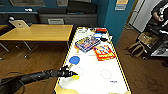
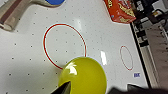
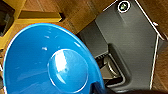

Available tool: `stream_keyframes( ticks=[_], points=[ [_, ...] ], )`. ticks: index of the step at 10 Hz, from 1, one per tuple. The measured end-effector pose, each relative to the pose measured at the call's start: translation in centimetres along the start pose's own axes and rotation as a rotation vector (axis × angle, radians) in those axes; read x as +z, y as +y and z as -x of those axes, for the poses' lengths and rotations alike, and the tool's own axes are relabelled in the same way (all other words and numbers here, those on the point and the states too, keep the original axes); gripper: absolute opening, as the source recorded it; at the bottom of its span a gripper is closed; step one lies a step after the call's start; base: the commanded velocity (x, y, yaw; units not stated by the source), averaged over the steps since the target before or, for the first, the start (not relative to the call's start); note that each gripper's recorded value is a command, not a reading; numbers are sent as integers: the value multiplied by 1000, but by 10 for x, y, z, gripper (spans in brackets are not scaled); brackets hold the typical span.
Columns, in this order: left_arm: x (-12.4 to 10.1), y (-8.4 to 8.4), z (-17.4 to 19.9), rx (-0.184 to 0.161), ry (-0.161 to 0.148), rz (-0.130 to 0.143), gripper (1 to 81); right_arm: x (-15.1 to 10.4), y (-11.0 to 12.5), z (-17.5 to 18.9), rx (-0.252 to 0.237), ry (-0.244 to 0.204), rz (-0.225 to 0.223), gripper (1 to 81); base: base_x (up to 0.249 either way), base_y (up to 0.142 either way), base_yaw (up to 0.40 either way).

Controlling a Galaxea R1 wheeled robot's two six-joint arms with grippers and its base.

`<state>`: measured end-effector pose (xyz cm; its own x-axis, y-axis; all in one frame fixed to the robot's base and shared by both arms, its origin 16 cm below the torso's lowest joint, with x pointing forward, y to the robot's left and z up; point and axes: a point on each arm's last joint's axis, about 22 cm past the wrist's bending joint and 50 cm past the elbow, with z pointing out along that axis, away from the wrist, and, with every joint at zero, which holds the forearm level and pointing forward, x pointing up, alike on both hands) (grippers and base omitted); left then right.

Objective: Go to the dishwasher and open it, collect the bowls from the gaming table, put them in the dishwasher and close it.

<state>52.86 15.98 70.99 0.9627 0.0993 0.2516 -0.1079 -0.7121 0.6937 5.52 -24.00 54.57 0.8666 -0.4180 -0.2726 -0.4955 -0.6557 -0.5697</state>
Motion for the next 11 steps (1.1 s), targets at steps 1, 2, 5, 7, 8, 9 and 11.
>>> stream_keyframes(
  ticks=[1,2,5,7,8,9,11],
  points=[
    [6,-7,19,-20,-19,-3,811,0,1,0,0,0,1,10,0,0,0],
    [12,-16,39,-42,-41,-7,811,0,1,-1,1,1,3,10,0,0,0],
    [27,-28,77,-44,-51,-8,10,-1,4,-2,2,5,9,10,0,0,0],
    [46,-17,97,7,-26,24,10,0,11,-6,1,11,23,10,0,0,0],
    [59,-3,111,37,-29,53,10,1,13,-7,-1,12,30,10,0,0,0],
    [67,11,124,44,-46,80,10,4,11,-6,0,10,27,10,0,0,0],
    [59,15,124,59,-76,85,10,7,8,-4,0,8,21,10,0,0,0]
  ],
)
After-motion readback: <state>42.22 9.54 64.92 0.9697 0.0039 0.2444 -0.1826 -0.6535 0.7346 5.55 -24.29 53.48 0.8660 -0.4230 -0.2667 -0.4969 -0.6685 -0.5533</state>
